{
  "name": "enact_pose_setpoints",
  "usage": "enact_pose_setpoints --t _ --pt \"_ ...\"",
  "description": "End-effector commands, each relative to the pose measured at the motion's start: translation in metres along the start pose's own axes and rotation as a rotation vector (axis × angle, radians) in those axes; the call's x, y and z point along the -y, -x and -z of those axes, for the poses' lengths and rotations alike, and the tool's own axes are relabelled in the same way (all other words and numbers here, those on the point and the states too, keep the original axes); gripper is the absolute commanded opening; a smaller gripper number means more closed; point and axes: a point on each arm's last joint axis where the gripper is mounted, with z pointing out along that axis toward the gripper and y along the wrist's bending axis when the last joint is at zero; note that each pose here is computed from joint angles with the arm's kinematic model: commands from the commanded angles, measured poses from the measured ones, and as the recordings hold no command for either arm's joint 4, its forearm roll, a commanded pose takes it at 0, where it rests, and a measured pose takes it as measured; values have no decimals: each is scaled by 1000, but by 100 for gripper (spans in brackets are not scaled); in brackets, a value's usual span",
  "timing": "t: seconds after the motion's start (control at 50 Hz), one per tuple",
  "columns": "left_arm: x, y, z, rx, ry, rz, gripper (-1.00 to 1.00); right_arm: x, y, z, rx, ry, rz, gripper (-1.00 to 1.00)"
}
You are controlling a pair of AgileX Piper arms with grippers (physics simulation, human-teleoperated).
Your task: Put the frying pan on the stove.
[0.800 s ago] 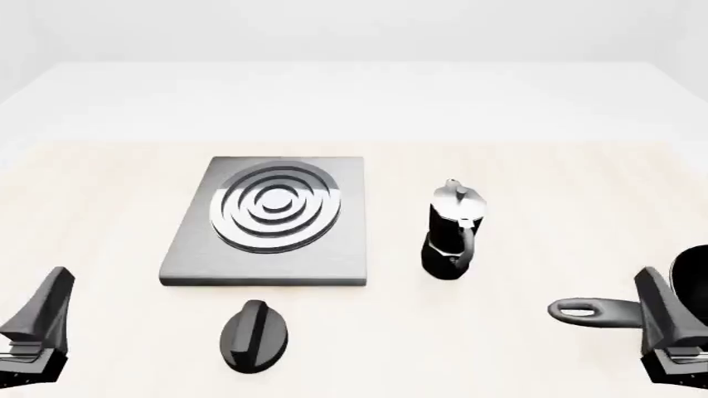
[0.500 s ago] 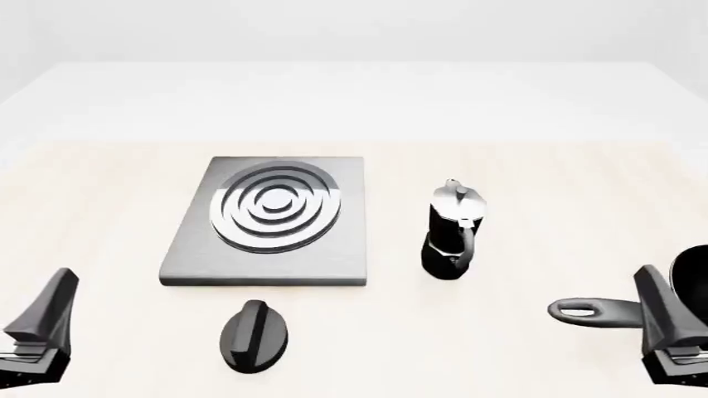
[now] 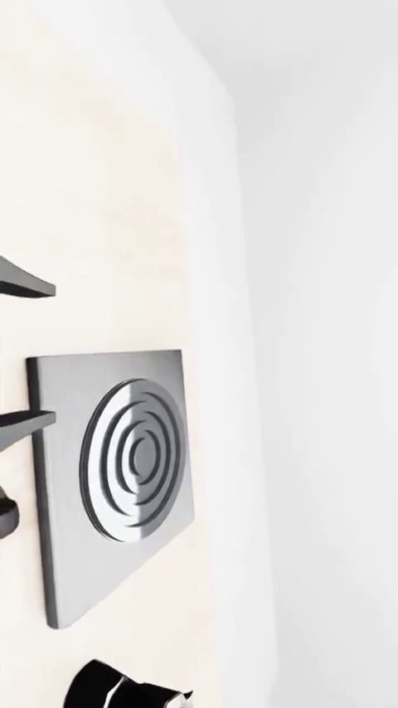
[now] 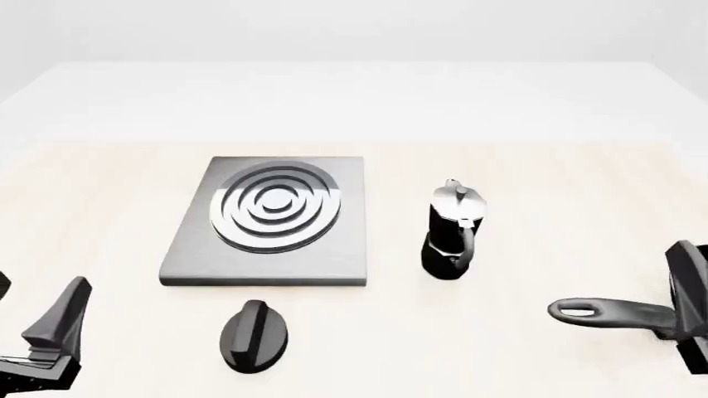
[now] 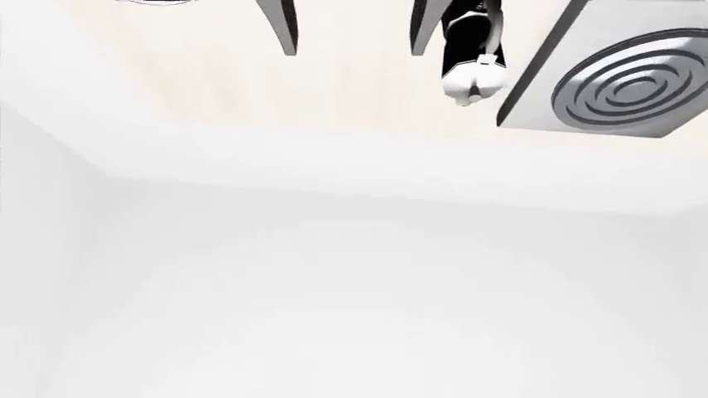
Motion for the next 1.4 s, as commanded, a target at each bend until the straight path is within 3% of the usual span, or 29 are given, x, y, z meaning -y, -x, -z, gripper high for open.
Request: enact_pose_setpoints --t 0.02,0.3,0.42,0.64,0.96,1.4 --pt "0 1 0 13 -7 19 100 3 44 10 40 -11 -26 100" --pt "0 2 -4 4 -5 26 100 8 116 46 73 5 5 100" --pt "0 2 -6 -4 -6 23 100 11 153 80 78 7 13 100" --pt "0 2 -8 -9 -5 24 100 16 192 134 89 15 -1 100" --pt "1 1 -7 -12 -12 28 100 23 206 190 32 44 -13 100" --pt "3 -1 0 -12 -42 32 100 22 205 188 23 40 -44 100"
